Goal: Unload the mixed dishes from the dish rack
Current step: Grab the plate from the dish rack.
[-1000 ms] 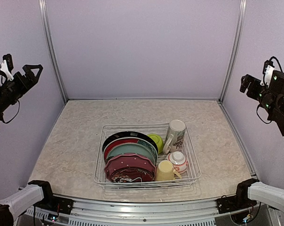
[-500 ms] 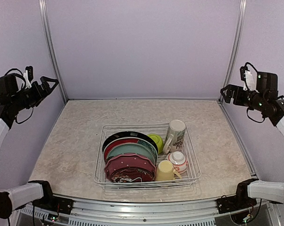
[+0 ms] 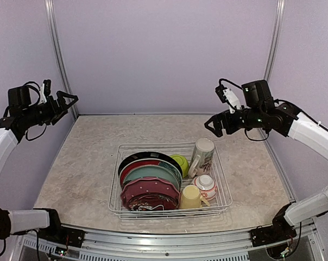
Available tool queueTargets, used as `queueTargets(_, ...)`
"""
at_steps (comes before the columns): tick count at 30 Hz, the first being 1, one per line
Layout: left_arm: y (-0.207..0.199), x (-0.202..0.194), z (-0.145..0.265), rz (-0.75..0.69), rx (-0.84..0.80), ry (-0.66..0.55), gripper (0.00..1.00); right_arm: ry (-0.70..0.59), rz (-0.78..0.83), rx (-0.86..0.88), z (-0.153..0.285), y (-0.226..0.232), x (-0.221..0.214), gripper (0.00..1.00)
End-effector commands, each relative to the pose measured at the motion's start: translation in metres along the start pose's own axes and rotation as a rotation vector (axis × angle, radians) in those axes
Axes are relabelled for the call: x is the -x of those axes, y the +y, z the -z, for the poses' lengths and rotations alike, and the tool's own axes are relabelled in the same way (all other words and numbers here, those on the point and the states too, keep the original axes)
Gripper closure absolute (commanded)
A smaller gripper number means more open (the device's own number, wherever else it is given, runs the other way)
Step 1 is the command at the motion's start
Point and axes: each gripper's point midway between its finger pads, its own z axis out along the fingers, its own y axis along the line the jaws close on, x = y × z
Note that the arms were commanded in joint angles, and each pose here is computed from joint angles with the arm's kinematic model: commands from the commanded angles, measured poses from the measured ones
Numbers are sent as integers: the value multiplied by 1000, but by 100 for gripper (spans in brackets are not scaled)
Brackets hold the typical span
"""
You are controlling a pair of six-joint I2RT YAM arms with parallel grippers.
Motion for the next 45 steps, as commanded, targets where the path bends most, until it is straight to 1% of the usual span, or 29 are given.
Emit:
queueTargets(1, -3, -8, -8, 21, -39, 39, 1, 82, 61, -211, -23, 5, -4, 0)
queueTargets(2, -2, -9, -9, 24, -39, 43, 1, 98, 75, -236, -28, 10, -7, 0)
queueTargets(4, 0, -9, -11, 29, -35, 46, 1, 112, 90, -219, -38, 21, -8, 0)
queueTargets(5, 0, -10, -11, 29, -36, 48, 1, 109, 118, -183, -41, 31, -10, 0)
queueTargets(8, 2, -11, -13, 37, -32, 55, 1, 57, 271, -53, -40, 68, -9, 0)
queueTargets(12, 4, -12, -15, 41, -27, 60, 1, 51, 342, 148, -33, 103, -10, 0)
queueTargets(13, 4, -13, -15, 40, -26, 60, 1, 54, 352, 214, -32, 114, -12, 1)
queueTargets(15, 5, -13, -16, 42, -22, 62, 1, 63, 368, 299, -34, 129, -16, 8)
queueTargets(17, 5, -14, -17, 42, -22, 68, 1, 69, 390, 380, -35, 144, -21, 12)
queueTargets(21, 4, -17, -19, 40, -24, 77, 1, 63, 440, 509, -32, 168, -27, 12)
queueTargets(25, 3, -18, -20, 39, -27, 80, 1, 61, 468, 577, -34, 178, -30, 14)
queueTargets(28, 4, -18, -20, 39, -24, 79, 1, 108, 485, 600, -43, 182, -37, 26)
queueTargets(30, 4, -18, -20, 37, -22, 79, 1, 126, 497, 593, -49, 181, -41, 32)
queueTargets(32, 4, -19, -20, 34, -18, 81, 1, 130, 508, 590, -53, 181, -43, 36)
queueTargets(37, 3, -23, -23, 31, -19, 93, 1, 162, 521, 621, -61, 184, -52, 50)
queueTargets(39, 2, -23, -24, 32, -20, 97, 1, 170, 524, 630, -64, 185, -55, 52)
queueTargets(45, 0, -24, -25, 33, -32, 101, 1, 208, 540, 632, -77, 189, -64, 67)
